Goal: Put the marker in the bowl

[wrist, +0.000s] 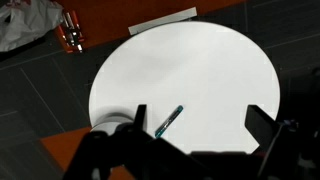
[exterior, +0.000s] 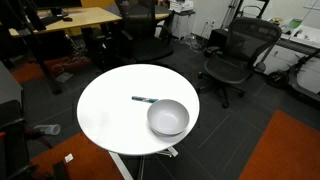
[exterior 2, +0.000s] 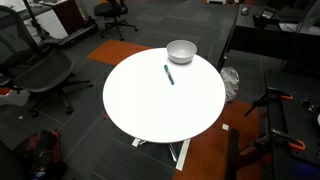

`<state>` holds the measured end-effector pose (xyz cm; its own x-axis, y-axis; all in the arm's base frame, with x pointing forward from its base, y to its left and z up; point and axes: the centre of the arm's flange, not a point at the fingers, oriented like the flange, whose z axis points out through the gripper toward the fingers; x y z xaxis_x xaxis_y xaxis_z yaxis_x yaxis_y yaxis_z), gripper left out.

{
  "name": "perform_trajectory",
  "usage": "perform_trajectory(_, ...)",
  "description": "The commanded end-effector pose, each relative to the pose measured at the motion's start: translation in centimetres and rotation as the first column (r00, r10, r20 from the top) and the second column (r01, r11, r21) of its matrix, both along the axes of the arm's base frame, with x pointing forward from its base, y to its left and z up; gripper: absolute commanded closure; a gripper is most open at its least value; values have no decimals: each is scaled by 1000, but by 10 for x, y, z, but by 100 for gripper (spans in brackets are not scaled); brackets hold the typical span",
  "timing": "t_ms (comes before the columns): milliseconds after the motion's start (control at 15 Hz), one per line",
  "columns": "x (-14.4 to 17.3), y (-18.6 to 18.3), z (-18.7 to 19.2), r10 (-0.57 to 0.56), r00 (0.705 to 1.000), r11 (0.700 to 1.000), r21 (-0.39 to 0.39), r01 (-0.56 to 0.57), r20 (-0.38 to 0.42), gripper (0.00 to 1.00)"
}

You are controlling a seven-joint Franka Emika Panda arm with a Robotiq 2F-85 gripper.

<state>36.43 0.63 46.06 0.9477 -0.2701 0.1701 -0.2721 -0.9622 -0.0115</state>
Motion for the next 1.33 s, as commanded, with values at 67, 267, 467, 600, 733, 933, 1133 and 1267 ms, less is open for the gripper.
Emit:
perform_trajectory(67, 0, 0, 0, 0, 1000, 1000, 0, 0, 0, 0)
perform_trajectory(267, 0, 0, 0, 0, 1000, 1000, 0, 0, 0, 0)
perform_trajectory(467, 0, 0, 0, 0, 1000, 1000, 0, 0, 0, 0)
perform_trajectory(600, 8, 0, 0, -15, 1000, 1000, -1, 15, 6, 0)
perform_trajectory(733, 17, -1, 0, -47, 999, 999, -5, 47, 8, 0)
perform_trajectory(933, 33, -5, -2, -109, 994, 994, 9, 108, 21, 0)
perform_trajectory(1133, 52, -8, -4, -174, 984, 985, 26, 173, 30, 0)
perform_trajectory(1267, 67, -7, -8, -232, 972, 972, 32, 231, 29, 0)
